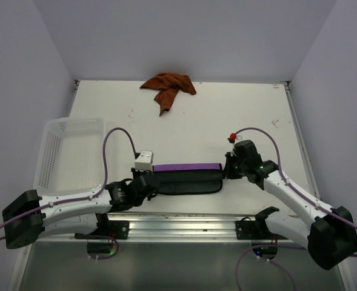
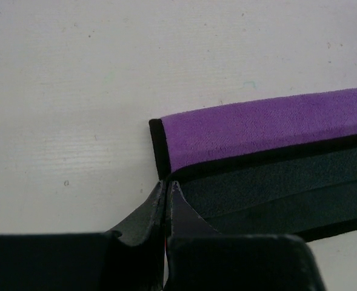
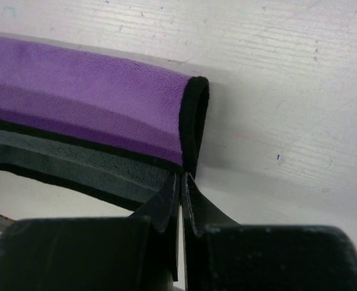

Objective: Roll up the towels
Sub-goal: Fold the towel

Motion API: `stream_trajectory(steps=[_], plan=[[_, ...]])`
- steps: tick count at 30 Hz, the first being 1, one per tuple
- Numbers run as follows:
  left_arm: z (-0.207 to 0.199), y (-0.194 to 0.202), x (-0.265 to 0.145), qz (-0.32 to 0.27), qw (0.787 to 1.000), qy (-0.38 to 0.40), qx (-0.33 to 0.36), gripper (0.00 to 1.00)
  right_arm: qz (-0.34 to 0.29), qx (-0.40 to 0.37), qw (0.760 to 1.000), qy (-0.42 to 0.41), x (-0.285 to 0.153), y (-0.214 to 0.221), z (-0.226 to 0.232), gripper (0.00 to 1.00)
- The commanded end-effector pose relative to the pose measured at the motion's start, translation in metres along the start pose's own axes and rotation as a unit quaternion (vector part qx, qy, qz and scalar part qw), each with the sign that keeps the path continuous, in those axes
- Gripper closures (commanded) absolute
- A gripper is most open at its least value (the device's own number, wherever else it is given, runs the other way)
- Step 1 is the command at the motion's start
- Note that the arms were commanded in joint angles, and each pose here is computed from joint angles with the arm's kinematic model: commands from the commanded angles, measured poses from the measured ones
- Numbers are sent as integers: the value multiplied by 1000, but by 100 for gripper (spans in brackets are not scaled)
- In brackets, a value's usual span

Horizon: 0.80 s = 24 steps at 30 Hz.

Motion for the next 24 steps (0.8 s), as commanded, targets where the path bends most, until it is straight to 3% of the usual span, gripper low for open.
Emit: stream_trajectory(steps=[1,4,6,12,19,24], plan=[[14,0,0,-22,999,-32,5,100,4,4,1000,17,1,5,-6,100],[10,0,-2,-26,999,-20,12,100,11,3,1000,13,2,5,-3,94],[6,0,-2,-29,999,-13,15,100,16,3,1000,11,3,7,-3,81],[1,4,-3,-32,999,-6,30,100,-3,4,1000,3,-8,-4,1,62],[-3,4,-6,-40,998,2,43,100,-30,7,999,-18,-25,-28,13,53],[-7,6,-8,-41,998,8,52,100,-55,23,997,-46,-27,-45,25,54]])
Point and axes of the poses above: each gripper's point midway between its finger pads, its own x axis out along the fingers, its own z axis along the line the jaws close on, y = z × x, the point moved 2 cm from there along -x, back along the fingers, and after that the axes turned 7 degrees about -x, right-handed, at the moved point
